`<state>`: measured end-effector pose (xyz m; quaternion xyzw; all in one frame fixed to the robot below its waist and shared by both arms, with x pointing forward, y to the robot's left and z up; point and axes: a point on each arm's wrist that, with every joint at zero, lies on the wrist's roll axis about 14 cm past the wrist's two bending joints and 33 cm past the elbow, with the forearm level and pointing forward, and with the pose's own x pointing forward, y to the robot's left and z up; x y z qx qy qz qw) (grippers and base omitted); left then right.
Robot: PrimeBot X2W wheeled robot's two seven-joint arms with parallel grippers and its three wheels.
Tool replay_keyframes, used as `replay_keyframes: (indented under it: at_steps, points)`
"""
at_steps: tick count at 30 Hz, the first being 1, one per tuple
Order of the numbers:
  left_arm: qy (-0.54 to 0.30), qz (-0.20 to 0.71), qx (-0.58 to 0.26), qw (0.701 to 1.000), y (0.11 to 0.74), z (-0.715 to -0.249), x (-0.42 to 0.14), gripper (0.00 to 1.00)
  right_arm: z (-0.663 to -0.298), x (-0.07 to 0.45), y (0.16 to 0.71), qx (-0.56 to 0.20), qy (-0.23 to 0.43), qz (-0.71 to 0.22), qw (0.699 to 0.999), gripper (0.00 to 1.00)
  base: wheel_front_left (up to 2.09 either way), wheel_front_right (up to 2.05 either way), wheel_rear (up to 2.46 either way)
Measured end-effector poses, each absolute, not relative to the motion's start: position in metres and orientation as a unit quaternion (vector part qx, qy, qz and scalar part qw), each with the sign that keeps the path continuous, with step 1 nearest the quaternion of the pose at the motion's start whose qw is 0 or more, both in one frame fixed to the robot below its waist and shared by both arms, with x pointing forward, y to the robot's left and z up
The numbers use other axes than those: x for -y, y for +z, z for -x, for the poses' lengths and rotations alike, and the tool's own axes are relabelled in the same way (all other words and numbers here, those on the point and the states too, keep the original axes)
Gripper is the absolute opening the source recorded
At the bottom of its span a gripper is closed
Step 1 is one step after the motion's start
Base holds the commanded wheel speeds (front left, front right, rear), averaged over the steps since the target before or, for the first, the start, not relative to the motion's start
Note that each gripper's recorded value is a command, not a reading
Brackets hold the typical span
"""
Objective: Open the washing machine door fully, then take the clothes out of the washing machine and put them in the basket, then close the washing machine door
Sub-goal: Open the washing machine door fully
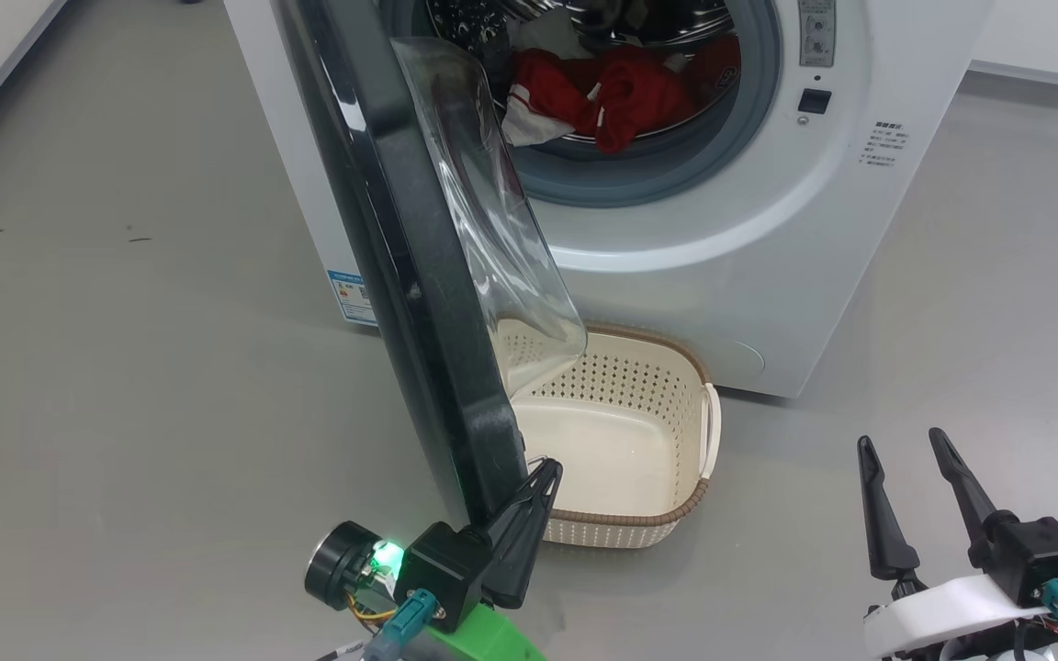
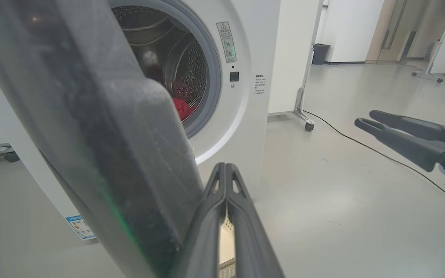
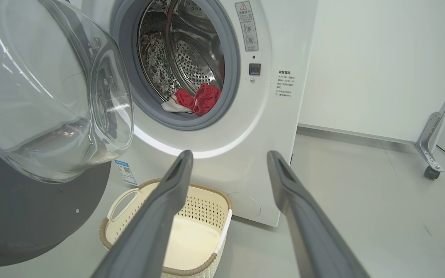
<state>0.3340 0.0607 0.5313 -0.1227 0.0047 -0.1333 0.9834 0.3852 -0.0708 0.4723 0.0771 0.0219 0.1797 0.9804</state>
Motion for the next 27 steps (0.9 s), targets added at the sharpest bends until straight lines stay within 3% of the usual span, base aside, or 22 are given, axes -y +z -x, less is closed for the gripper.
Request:
replay_keyframes:
  at_steps: [27]
  points:
    - [-0.087,0.127,-0.007,0.988,0.524,-0.325,-0.083,0.0,-0.398,0.045,0.469,-0.026,0.216,-0.077,0.973,1.0,0.0,0.0,0.0]
